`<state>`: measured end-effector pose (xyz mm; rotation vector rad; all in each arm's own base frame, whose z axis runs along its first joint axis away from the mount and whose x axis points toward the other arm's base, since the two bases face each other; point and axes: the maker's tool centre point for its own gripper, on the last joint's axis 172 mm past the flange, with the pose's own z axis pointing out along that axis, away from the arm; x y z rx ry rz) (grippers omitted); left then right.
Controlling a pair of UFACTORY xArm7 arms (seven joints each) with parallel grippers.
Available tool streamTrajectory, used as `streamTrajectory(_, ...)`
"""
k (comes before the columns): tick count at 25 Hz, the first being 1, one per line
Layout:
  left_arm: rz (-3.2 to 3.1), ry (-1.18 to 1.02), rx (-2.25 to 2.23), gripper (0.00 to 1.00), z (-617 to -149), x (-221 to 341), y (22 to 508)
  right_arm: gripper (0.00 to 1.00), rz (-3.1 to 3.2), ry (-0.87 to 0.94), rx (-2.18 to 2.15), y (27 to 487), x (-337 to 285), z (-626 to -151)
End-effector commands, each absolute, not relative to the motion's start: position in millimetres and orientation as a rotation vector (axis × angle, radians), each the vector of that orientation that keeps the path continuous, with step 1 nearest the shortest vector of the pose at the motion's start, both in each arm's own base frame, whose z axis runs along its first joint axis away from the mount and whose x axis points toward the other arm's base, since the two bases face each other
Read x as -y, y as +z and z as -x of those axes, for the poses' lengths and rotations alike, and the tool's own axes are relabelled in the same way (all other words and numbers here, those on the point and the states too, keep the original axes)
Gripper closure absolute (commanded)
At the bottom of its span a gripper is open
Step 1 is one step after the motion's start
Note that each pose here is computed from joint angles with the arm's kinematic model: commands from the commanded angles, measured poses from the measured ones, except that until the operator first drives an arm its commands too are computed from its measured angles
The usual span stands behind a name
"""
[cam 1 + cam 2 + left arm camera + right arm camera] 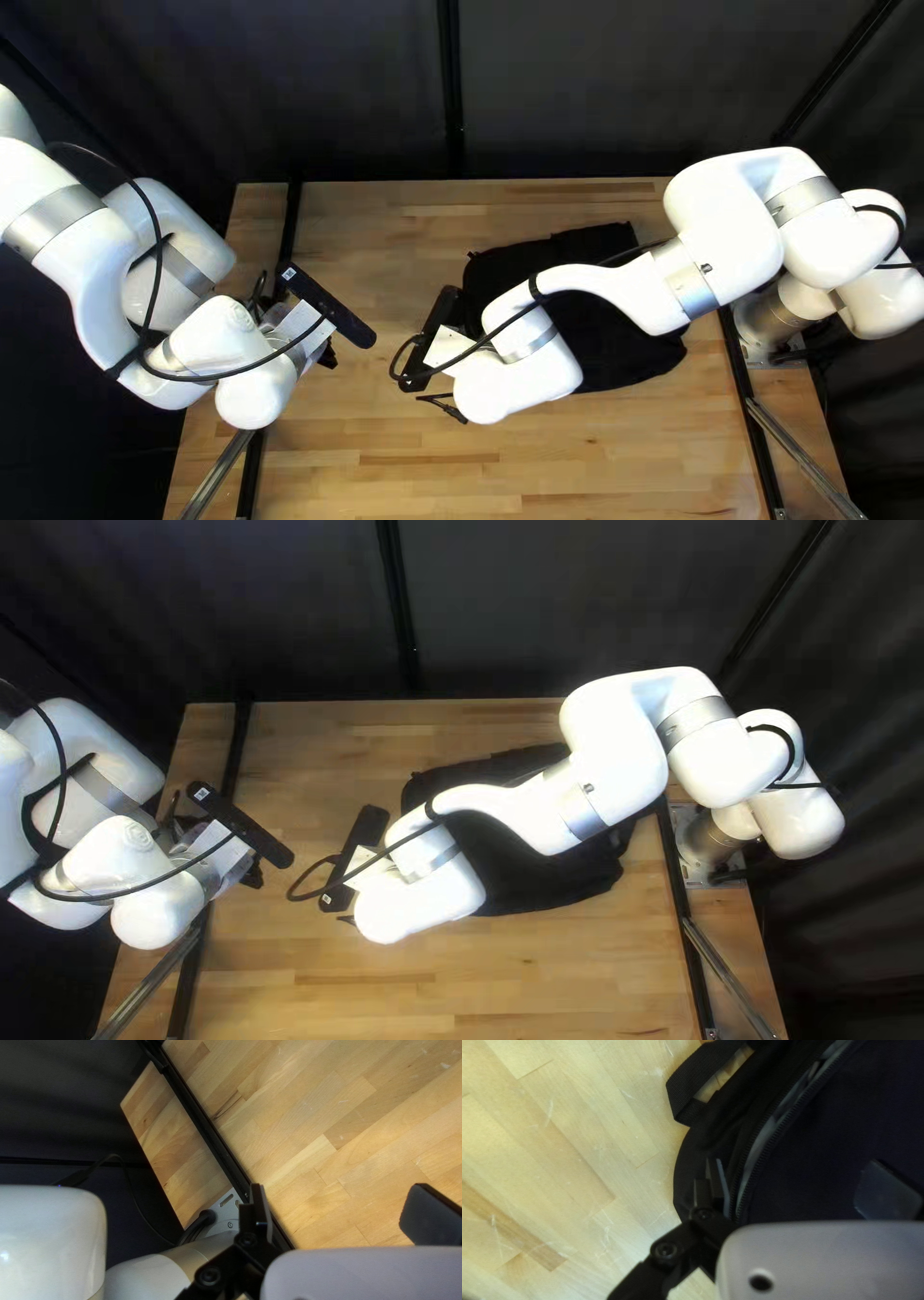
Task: Remove a lunch box from a kids backpack
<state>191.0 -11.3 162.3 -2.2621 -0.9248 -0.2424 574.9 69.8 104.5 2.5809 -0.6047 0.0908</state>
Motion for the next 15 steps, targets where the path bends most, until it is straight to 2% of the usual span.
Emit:
streamTrajectory(1, 2.262, -0.242, 0.925, 0.0, -191.0, 11.2, 162.3, 0.0, -2.56, 0.083, 0.606, 104.1, -57.4, -568.6)
streamTrajectory(7, 2.262, -0.242, 0.925, 0.0, -191.0, 11.2, 162.3, 0.0, -2.532, 0.07, 0.616, 107.5, -45.6, -555.3)
streamTrajectory(8, 2.262, -0.242, 0.925, 0.0, -191.0, 11.2, 162.3, 0.09, -2.53, 0.067, 0.615, 107.3, -45.3, -554.6)
streamTrajectory(9, 2.262, -0.242, 0.925, 0.0, -191.0, 11.2, 162.3, 0.54, -2.529, 0.067, 0.614, 107.1, -45.1, -554.6)
streamTrajectory(10, 2.262, -0.242, 0.925, 0.0, -191.0, 11.2, 162.3, 0.87, -2.529, 0.067, 0.614, 107.4, -44.9, -555.2)
streamTrajectory(12, 2.262, -0.242, 0.925, 0.0, -191.0, 11.2, 162.3, 1.0, -2.526, 0.066, 0.612, 108.2, -44.6, -555.6)
streamTrajectory(15, 2.262, -0.242, 0.925, 0.0, -191.0, 11.2, 162.3, 1.0, -2.523, 0.065, 0.605, 110.1, -44.3, -554.1)
